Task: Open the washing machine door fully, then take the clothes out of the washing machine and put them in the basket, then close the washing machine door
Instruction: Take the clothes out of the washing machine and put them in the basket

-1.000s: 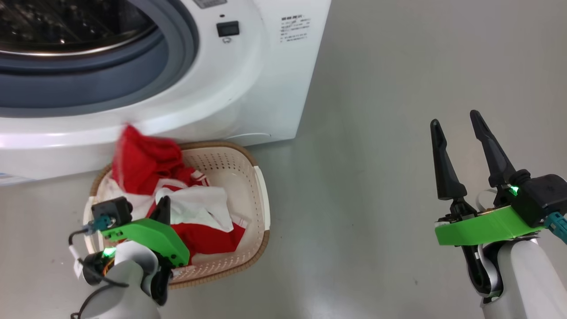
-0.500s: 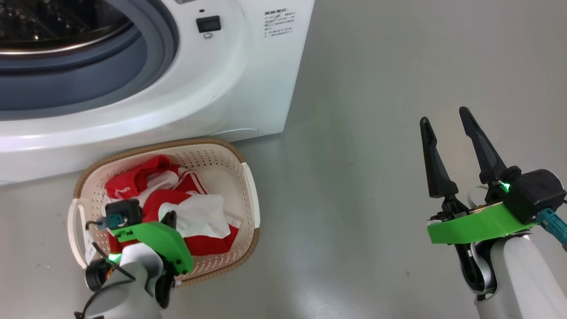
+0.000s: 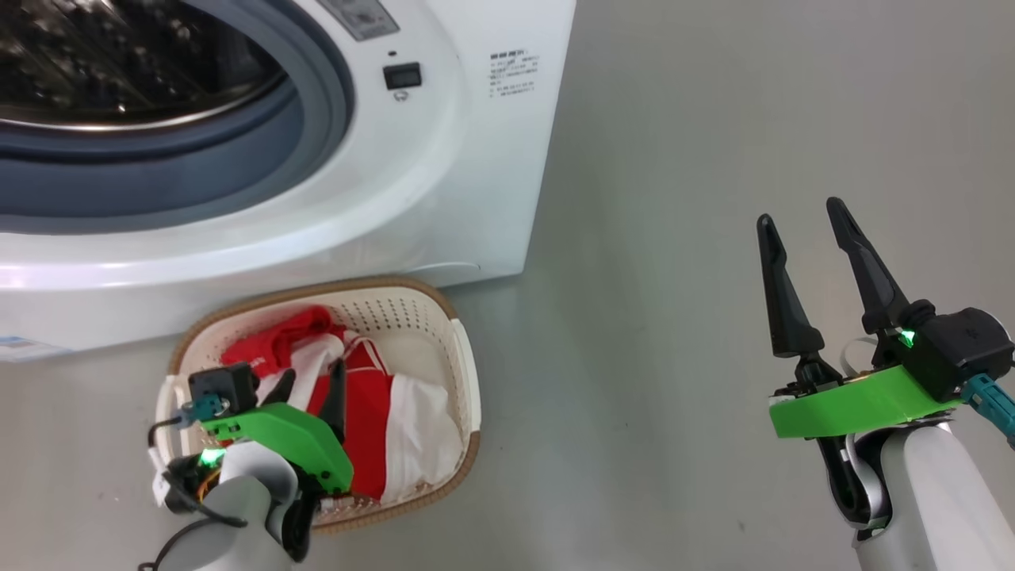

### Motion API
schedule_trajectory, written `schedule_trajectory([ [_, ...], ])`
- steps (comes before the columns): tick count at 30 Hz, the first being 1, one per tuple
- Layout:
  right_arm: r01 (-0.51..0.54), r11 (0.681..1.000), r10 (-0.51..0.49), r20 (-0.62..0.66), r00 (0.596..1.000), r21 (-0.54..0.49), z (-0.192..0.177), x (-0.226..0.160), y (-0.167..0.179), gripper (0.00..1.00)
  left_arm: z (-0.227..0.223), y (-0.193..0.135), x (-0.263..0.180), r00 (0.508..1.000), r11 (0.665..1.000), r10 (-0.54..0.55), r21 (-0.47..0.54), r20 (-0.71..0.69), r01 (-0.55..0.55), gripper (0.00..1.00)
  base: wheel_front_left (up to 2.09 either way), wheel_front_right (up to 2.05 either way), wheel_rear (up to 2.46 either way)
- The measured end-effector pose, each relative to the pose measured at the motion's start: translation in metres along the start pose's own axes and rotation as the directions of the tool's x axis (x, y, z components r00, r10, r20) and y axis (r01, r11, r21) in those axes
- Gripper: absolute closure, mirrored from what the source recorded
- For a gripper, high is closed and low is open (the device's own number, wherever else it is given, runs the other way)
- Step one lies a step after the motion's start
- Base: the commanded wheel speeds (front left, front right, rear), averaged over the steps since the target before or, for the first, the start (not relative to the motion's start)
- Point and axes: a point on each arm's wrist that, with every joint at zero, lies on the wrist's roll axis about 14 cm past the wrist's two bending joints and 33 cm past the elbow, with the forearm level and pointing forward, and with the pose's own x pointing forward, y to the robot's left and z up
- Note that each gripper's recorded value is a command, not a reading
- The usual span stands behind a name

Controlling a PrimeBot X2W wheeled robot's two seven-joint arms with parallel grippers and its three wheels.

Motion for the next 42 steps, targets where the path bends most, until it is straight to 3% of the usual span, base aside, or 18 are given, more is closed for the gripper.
schedule_trajectory([
  [14, -0.013, 1.000, 0.013, 0.063, 0.998, -0.003, 0.030, -0.016, 0.008, 0.00, 0.074, -0.001, -0.048, 0.951, 0.998, -0.031, -0.041, 0.308, 0.046, 0.00, 0.00, 0.00, 0.00],
  [24, -0.010, 1.000, 0.010, 0.107, 0.994, -0.005, 0.051, -0.041, 0.010, 0.00, 0.121, -0.009, -0.105, 0.854, 0.997, -0.071, 0.035, 0.515, 0.061, 0.00, 0.00, 0.00, 0.00],
  [32, 0.003, 1.000, -0.002, 0.142, 0.990, -0.007, 0.065, -0.060, 0.007, 0.00, 0.141, -0.016, -0.148, 0.774, 0.995, -0.099, 0.065, 0.625, 0.075, 0.00, 0.00, 0.00, 0.00],
  [42, 0.044, 0.999, -0.042, 0.168, 0.985, -0.007, 0.075, -0.089, -0.004, 0.00, 0.136, -0.016, -0.184, 0.733, 0.994, -0.112, 0.086, 0.671, 0.073, 0.00, 0.00, 0.00, 0.00],
])
